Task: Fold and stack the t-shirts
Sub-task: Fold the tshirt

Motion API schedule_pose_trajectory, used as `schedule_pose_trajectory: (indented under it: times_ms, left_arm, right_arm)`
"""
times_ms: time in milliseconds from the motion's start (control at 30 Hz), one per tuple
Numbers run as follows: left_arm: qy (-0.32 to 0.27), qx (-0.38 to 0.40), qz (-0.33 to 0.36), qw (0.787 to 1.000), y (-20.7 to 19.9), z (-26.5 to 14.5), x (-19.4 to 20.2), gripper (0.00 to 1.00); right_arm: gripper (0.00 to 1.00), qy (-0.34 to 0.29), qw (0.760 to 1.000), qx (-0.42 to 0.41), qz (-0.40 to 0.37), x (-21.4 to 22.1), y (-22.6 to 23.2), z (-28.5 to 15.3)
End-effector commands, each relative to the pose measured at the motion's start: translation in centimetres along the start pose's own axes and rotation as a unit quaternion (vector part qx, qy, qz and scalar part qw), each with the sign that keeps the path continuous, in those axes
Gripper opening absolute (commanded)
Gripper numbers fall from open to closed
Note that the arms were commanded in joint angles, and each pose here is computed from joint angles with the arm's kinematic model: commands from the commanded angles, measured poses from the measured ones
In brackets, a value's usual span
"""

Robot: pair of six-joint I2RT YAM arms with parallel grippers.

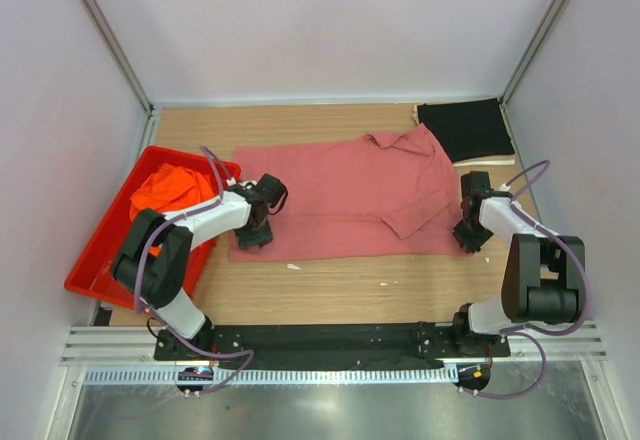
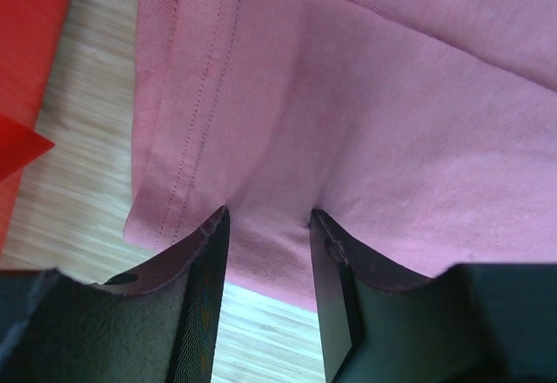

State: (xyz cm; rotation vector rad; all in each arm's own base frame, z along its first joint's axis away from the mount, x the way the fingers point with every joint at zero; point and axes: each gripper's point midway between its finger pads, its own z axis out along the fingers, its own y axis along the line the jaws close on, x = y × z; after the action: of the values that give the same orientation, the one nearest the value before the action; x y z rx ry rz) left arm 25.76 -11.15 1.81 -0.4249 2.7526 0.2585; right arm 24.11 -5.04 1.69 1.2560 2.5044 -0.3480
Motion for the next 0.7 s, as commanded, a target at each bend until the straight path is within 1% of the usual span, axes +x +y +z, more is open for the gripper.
schedule_pose_trajectory:
  times_ms: [0,67,167,233,300,367,433,533,567,667]
  left_arm:
    - [-0.003,-0.011,-0.003,1.000,0.9,-0.7,1.0,0.44]
    - [-0.006,-0.005,-0.002,1.000,0.8,-1.2,1.4,0.44]
    - [-0.034,-0.032,0.008,0.999,1.5,-1.6,1.5,0.45]
    - [-0.037,-0.046,0.012,0.998,2.0,-1.6,1.5,0.46]
    - [-0.036,-0.057,0.019,0.998,2.4,-1.7,1.5,0.46]
    - [-0.050,-0.063,0.019,0.997,2.6,-2.1,0.7,0.46]
    - [-0.060,-0.056,0.017,0.996,2.4,-2.9,-0.1,0.46]
    - [-0.070,-0.002,0.012,0.997,0.8,-4.6,-1.0,0.46]
    - [-0.062,0.042,0.005,0.997,-0.8,-5.1,-1.0,0.46]
    - [-0.048,0.136,0.006,0.989,-4.0,-6.8,-0.8,0.47]
  right_arm:
    - [0.29,-0.042,0.998,0.019,0.050,-1.0,-1.5,-0.7]
    - [0.30,-0.044,0.997,0.025,0.065,-0.6,-2.2,-1.1]
    - [0.33,-0.052,0.994,0.036,0.085,-0.3,-3.6,-1.1]
    - [0.33,-0.057,0.991,0.037,0.111,-0.5,-4.4,-1.2]
    - [0.33,-0.058,0.991,0.039,0.117,-0.4,-5.0,-1.1]
    - [0.33,-0.059,0.990,0.041,0.118,-0.8,-5.2,-1.3]
    - [0.30,-0.058,0.993,0.020,0.100,-1.4,-4.4,-2.0]
    - [0.19,-0.068,0.993,-0.030,0.090,-3.0,-2.5,-3.7]
    - [0.13,-0.065,0.992,-0.054,0.094,-3.2,-1.6,-4.3]
    - [0.07,-0.053,0.989,-0.083,0.111,-3.1,-0.5,-4.9]
